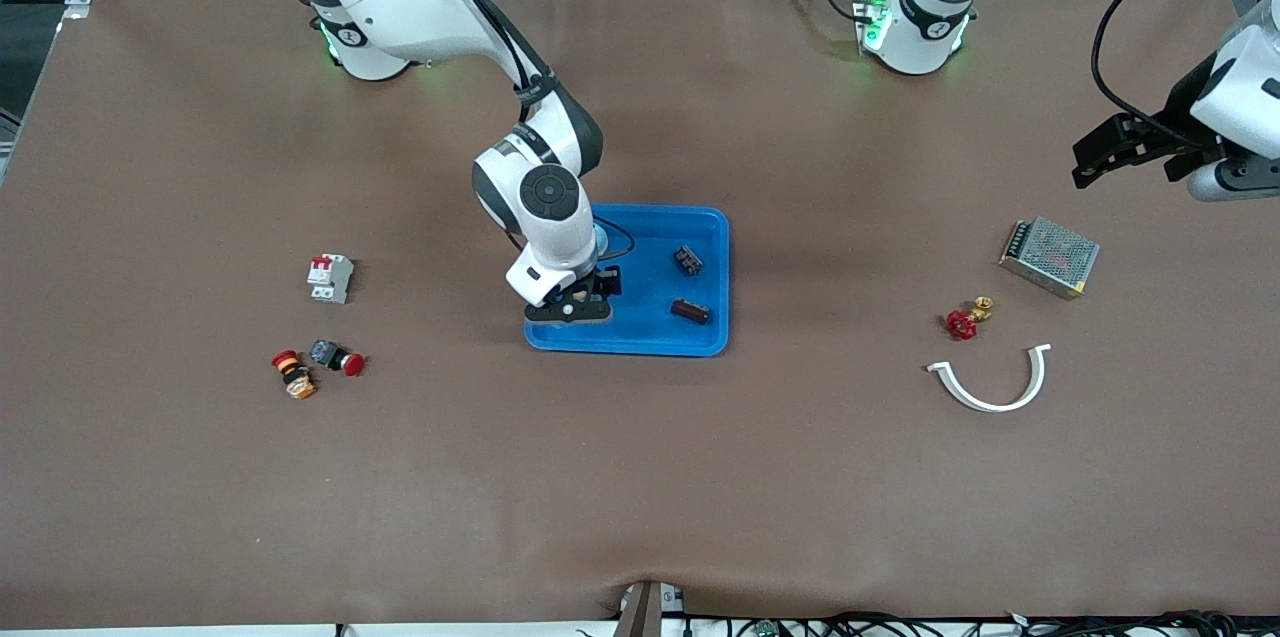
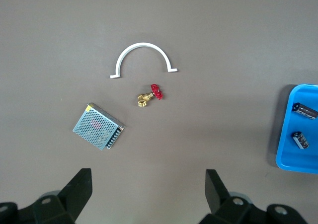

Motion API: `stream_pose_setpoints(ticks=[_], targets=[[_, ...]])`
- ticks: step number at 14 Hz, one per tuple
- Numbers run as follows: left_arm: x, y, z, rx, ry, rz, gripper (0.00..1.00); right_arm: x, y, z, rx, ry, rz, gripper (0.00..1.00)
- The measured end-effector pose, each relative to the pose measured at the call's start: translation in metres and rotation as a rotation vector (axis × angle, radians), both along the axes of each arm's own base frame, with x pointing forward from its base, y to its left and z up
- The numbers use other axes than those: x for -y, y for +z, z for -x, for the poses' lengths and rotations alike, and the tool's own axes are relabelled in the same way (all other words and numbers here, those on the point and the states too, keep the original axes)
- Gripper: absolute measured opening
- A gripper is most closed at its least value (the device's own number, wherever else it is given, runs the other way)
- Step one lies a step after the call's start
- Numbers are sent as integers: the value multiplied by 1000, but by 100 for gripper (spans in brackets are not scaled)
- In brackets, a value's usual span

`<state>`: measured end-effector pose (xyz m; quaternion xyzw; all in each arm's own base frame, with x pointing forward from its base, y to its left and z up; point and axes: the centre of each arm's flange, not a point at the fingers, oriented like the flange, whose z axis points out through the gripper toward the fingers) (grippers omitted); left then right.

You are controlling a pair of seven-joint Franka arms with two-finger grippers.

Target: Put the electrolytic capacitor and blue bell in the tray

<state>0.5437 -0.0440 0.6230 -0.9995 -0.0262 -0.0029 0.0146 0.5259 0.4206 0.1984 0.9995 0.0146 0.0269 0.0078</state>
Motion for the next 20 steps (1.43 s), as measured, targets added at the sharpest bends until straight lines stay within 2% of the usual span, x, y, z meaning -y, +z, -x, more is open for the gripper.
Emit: stream_pose_setpoints(ticks=[2,4,8,12,16,20], targets=[[0,-2,0,-1,0,0,100,-4,7,5,-26,6,22,100],[0,-3,0,-1,-1,0,100,-8,35,9,-48,12,44,100],[3,-3,0,1,-6,0,100,-2,135,20,-78,7,78,100],[4,-3,0,1,-7,0,100,24,236,38,-83,52,86,100],[4,-3,-1,2,-7,0,100,87,324,30,-52,68,57,100],[4,-3,-1,2,-7,0,100,176,388,6,-94,99,70,100]])
